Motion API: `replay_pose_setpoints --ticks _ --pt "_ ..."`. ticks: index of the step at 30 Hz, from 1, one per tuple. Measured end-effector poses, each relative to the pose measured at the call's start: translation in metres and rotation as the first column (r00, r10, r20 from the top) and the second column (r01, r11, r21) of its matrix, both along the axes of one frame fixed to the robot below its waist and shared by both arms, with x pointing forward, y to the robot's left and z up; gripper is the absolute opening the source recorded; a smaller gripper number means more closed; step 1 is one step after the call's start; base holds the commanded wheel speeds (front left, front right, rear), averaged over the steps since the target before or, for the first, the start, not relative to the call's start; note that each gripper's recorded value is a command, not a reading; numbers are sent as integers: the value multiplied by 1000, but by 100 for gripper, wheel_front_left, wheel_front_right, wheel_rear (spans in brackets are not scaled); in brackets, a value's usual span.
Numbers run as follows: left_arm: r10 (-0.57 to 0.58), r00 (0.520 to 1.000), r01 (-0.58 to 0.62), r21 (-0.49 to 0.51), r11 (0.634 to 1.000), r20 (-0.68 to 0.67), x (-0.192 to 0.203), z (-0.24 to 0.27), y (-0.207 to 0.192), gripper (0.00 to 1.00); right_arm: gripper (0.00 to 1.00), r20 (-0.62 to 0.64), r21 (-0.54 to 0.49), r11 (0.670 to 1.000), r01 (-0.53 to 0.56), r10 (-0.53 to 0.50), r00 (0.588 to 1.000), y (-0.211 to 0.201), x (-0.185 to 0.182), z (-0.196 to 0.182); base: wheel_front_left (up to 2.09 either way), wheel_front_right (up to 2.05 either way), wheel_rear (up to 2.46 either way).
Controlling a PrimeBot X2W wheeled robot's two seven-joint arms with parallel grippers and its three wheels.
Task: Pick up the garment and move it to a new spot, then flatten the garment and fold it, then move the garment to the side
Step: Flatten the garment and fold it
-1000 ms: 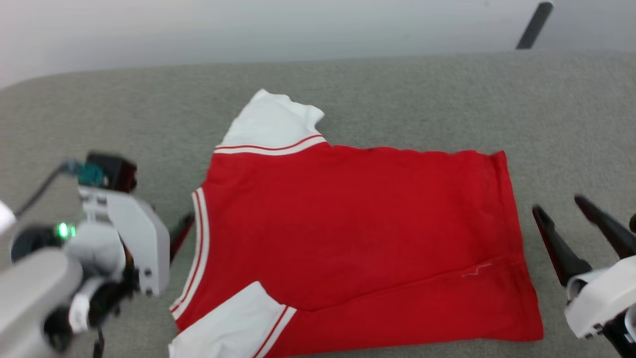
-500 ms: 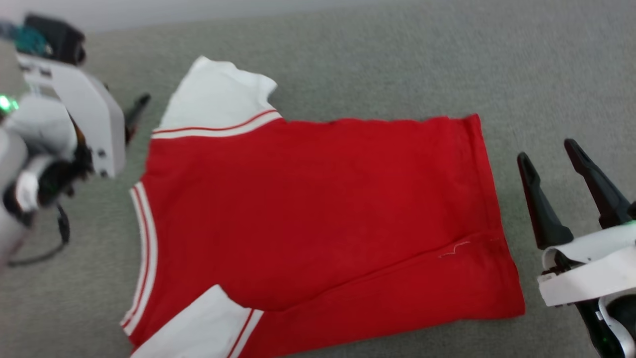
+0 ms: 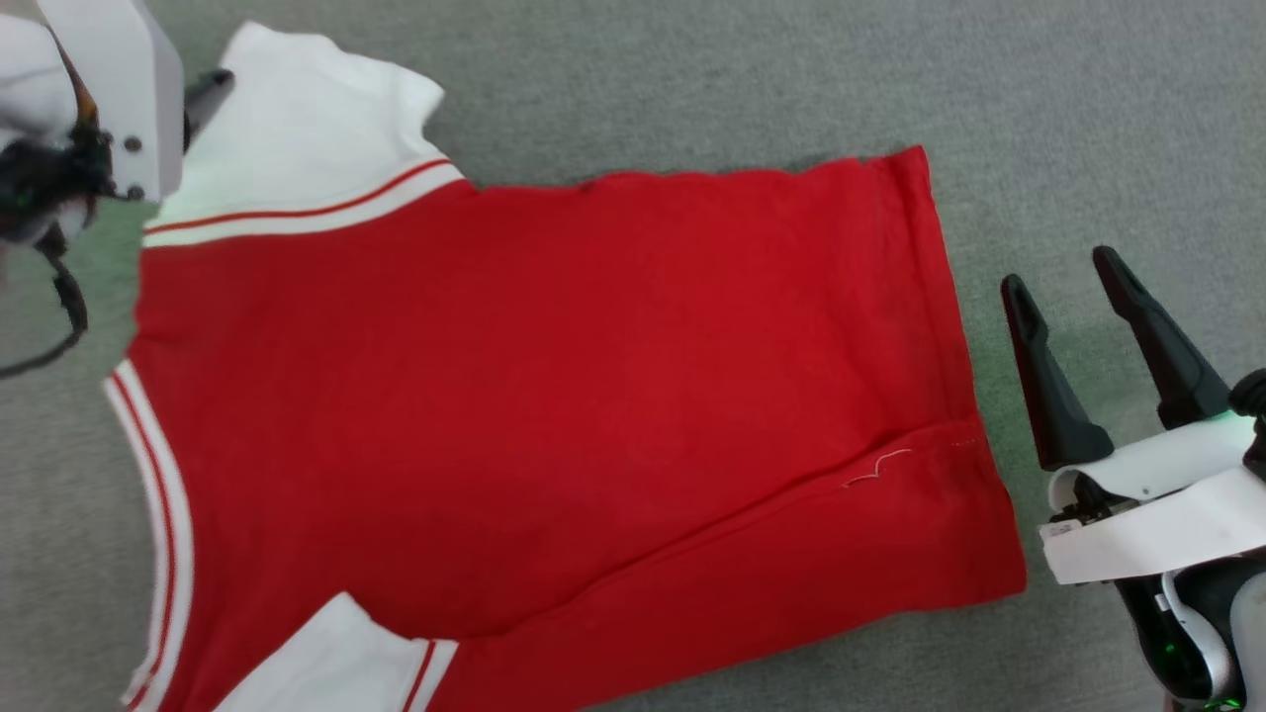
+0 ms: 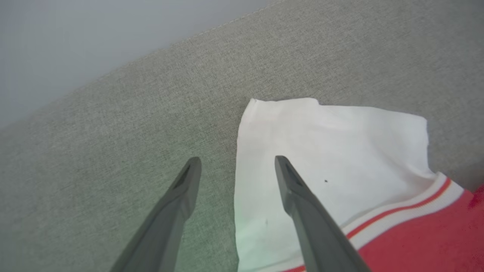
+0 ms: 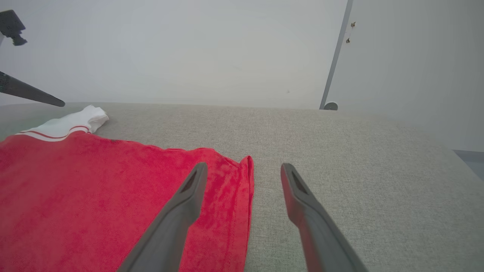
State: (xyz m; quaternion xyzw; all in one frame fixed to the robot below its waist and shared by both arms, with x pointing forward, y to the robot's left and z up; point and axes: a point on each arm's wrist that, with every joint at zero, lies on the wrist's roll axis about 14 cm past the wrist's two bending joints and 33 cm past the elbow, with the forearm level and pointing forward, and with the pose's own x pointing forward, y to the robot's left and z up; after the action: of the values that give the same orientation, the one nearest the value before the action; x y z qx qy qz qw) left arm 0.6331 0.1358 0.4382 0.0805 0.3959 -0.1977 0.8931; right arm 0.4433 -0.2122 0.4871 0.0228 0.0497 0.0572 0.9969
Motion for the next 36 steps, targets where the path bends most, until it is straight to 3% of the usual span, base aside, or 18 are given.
replay_pose_setpoints --ticks 15,20,22,25,36 --pt "10 984 0 55 998 -177 16 -44 -20 100 100 -54 1 1000 22 -22 998 -8 5 -20 0 0 0" --pt "5 979 9 67 998 -201 22 -47 -28 89 100 -68 3 1000 24 -24 997 -9 7 -23 0 0 0" --pt "13 975 3 71 997 -222 23 -49 -30 67 100 -74 5 1000 25 -24 997 -10 8 -24 0 0 0" --pt "20 968 -4 66 998 -250 25 -53 -35 0 100 -89 6 1000 26 -25 996 -10 8 -27 0 0 0" --pt "3 959 14 60 998 -284 22 -61 -40 0 100 -197 38 998 -48 55 979 0 21 -28 0 0 0"
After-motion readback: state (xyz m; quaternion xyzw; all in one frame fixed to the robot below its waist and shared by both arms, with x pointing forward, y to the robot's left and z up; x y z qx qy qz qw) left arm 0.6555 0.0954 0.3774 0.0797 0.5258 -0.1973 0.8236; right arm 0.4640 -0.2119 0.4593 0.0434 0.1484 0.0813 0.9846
